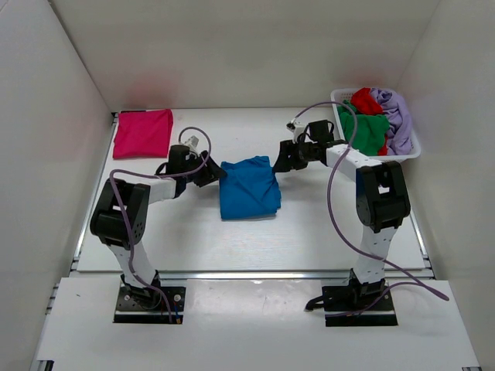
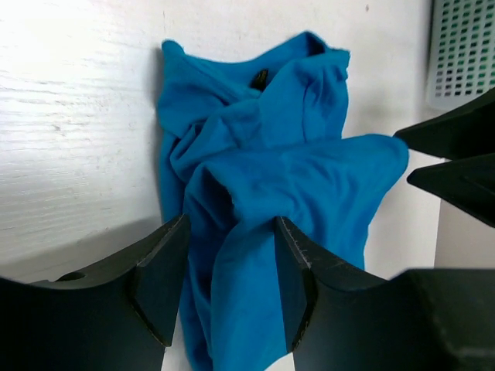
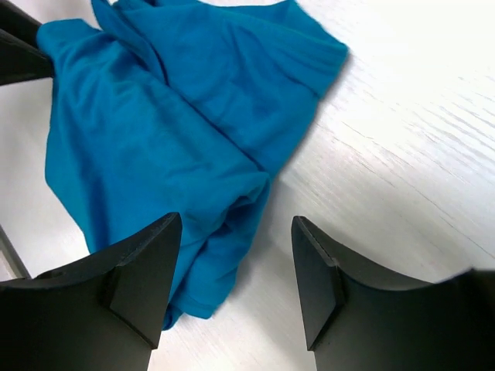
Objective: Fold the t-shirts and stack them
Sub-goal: Fold the long partially folded tshirt into a neat square, then smooth out wrinkles on the folded tshirt
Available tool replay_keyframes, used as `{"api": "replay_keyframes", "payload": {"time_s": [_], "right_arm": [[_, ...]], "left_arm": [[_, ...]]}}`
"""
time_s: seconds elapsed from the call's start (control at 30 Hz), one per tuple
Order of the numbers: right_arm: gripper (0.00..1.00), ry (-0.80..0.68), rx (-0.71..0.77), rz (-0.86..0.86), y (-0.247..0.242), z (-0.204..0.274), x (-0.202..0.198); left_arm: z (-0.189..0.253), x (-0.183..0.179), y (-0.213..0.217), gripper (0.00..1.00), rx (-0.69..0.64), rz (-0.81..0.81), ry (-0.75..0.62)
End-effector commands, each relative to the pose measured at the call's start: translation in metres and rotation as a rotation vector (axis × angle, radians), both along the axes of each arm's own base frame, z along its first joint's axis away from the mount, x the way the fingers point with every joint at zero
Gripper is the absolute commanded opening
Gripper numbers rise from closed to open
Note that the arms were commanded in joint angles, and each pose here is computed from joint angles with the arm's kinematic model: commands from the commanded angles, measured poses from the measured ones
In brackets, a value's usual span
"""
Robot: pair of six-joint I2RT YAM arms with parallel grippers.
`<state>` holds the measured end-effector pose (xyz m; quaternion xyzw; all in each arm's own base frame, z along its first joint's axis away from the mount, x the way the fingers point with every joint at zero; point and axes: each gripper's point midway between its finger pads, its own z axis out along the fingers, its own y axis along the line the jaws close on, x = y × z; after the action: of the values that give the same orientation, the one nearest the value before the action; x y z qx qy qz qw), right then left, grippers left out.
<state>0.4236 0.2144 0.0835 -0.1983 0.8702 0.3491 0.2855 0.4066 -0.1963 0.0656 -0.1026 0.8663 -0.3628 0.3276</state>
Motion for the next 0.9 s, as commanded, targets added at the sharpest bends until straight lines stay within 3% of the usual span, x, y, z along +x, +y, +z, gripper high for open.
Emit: {"api": "replay_keyframes", "payload": {"time_s": [0.0,0.2,0.27,0.3,0.33,0.37,0.4,0.47,0.7,0.87], "right_arm": [[0.57,-0.064,0.054,0.081,0.019,0.014,0.008],[0.56,-0.089,0.064,0.155,0.031,0.007,0.006],[0.49,-0.089,0.075,0.161,0.036,0.008,0.006],[0.46,-0.083,0.088,0.177,0.038,0.006,0.004],[0.35,-0.077,0.09,0.176,0.038,0.007,0.003],[0.22,-0.083,0.092,0.183,0.04,0.008,0.002],[0.11,-0.078,0.093,0.18,0.04,0.007,0.0],[0.0,-0.088,0.092,0.173,0.037,0.009,-0.001],[0.0,-0.1,0.098,0.188,0.037,0.033,-0.03],[0.0,-0.108,0.1,0.203,0.039,0.054,-0.058]], "left_arm": [[0.012,0.003,-0.014,0.58,-0.02,-0.057,-0.069],[0.014,0.006,-0.018,0.52,-0.093,-0.042,-0.083],[0.019,0.01,-0.018,0.44,-0.116,-0.04,-0.108],[0.021,0.01,-0.02,0.35,-0.121,-0.05,-0.124],[0.023,0.009,-0.022,0.27,-0.137,-0.059,-0.124],[0.024,0.01,-0.022,0.09,-0.135,-0.057,-0.136],[0.025,0.007,-0.023,0.0,-0.14,-0.062,-0.136],[0.027,0.005,-0.023,0.0,-0.148,-0.07,-0.141],[0.035,-0.027,-0.019,0.0,-0.179,-0.087,-0.135],[0.066,-0.048,-0.016,0.0,-0.166,-0.091,-0.195]]}}
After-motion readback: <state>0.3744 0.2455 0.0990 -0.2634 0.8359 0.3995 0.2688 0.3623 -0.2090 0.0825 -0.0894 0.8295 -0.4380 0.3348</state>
